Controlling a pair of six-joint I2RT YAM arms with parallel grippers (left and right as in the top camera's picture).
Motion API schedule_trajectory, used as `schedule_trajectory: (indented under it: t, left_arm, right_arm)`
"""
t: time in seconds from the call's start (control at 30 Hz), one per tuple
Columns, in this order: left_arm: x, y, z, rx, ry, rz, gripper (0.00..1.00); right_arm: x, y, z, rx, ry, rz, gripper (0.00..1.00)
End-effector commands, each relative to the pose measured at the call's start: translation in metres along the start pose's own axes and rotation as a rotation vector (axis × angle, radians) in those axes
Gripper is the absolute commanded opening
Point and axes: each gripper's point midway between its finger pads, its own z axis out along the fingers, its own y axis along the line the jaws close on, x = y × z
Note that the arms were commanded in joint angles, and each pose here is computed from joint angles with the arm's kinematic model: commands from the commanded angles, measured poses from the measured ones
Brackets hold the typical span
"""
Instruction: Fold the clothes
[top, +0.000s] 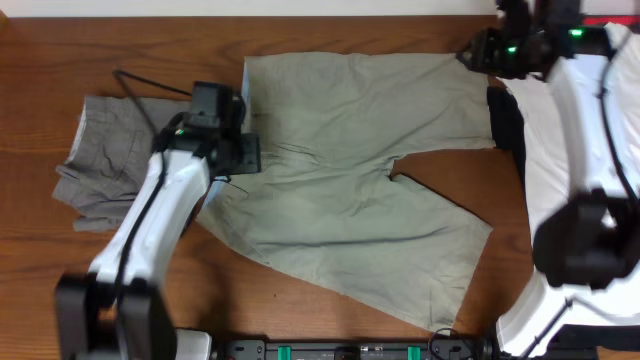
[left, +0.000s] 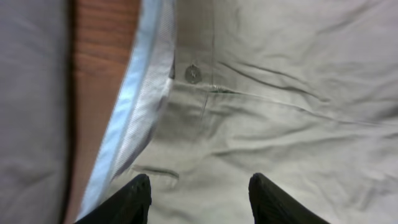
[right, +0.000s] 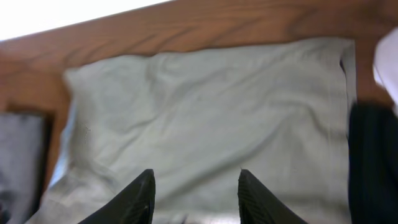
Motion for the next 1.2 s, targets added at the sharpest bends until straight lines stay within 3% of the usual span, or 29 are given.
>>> schedule_trajectory:
  t: [0.0, 0.07, 0.17, 0.2, 0.37, 0.6, 0.8, 1.0, 1.17]
  left_arm:
    - [-0.001, 0.003, -0.028, -0.022, -0.051, 0.009, 0.54]
    - [-0.001, 0.002, -0.041, -0.017, -0.073, 0.01, 0.56]
    - [-0.001, 0.0, -0.055, -0.011, -0.106, 0.014, 0.59]
    - [-0.002, 0.0, -0.059, -0.009, -0.118, 0.014, 0.59]
    - [0.001, 0.0, -0.065, -0.008, -0.121, 0.015, 0.61]
    - [0.004, 0.0, -0.065, -0.011, -0.107, 0.014, 0.62]
    - [0.004, 0.0, -0.065, -0.011, -0.109, 0.014, 0.63]
    - [0.006, 0.001, -0.064, -0.013, -0.098, 0.013, 0.64]
    - [0.011, 0.005, -0.064, -0.036, -0.079, 0.011, 0.64]
  right_arm:
    - [0.028, 0.012, -0.01, 0.014, 0.096, -0.008, 0.4]
    - [0.055, 0.017, -0.002, 0.038, 0.195, -0.032, 0.34]
    - [0.098, 0.028, 0.022, 0.05, 0.324, -0.062, 0.07]
    - [0.113, 0.033, 0.03, 0.046, 0.365, -0.074, 0.05]
    - [0.212, 0.045, 0.069, 0.07, 0.599, -0.157, 0.03]
    - [0.317, 0.01, 0.089, 0.214, 0.77, -0.036, 0.02]
    - [0.345, -0.054, 0.098, 0.419, 0.699, 0.132, 0.05]
    - [0.335, -0.123, 0.085, 0.627, 0.594, 0.203, 0.04]
    - [0.317, -0.127, 0.088, 0.505, 0.589, 0.199, 0.11]
